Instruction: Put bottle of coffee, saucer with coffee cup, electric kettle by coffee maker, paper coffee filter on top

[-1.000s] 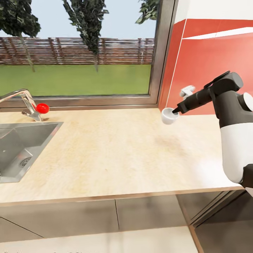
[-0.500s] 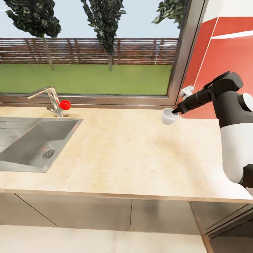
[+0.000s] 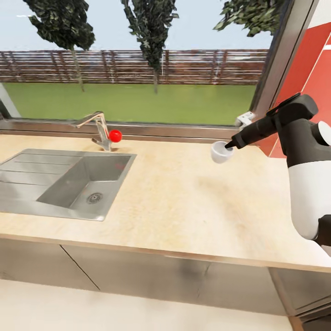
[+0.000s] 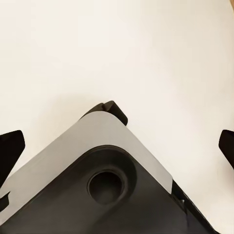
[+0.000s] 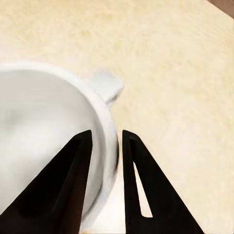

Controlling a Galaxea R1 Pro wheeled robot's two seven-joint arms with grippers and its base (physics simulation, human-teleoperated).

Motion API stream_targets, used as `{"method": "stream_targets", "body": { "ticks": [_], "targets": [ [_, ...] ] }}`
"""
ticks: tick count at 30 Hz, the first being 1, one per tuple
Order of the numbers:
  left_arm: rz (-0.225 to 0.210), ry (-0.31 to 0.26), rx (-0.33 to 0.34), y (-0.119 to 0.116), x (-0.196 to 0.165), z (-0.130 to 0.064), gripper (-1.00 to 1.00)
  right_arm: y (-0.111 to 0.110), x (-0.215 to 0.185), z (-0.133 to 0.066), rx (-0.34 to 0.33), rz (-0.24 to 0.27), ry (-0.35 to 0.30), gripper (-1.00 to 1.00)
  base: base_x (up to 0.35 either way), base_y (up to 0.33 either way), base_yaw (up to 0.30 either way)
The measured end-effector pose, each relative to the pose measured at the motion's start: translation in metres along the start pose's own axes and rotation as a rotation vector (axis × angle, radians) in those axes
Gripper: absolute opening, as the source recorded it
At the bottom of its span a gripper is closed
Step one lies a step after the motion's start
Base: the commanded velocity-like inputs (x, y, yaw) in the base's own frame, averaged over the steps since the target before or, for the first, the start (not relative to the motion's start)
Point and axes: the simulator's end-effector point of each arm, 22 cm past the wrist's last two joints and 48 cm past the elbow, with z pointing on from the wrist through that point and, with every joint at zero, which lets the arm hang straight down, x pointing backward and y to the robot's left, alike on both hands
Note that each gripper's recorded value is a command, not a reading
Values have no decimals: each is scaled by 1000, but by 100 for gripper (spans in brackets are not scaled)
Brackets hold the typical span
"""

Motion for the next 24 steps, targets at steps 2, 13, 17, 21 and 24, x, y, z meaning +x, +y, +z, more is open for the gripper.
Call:
{"method": "stream_targets", "body": {
  "ticks": [2, 13, 17, 21, 24],
  "targets": [
    [0, 0, 0, 0, 0, 0, 100, 0, 0, 0, 0, 0, 0, -100, 0, 311, 1],
    [-1, -2, 1, 0, -1, 0, 100, 1, 0, 0, -1, -2, -1, -100, 0, 311, 189],
    [0, -2, 1, 0, -1, 0, 100, 1, 0, 0, -1, -2, -1, -100, 0, 311, 261],
    [0, -2, 1, 0, 0, 0, 100, 1, 0, 0, -1, -3, 0, -100, 11, 311, 267],
    [0, -2, 1, 0, 0, 0, 100, 1, 0, 0, -1, -3, 0, -100, 50, 311, 270]
  ]
}}
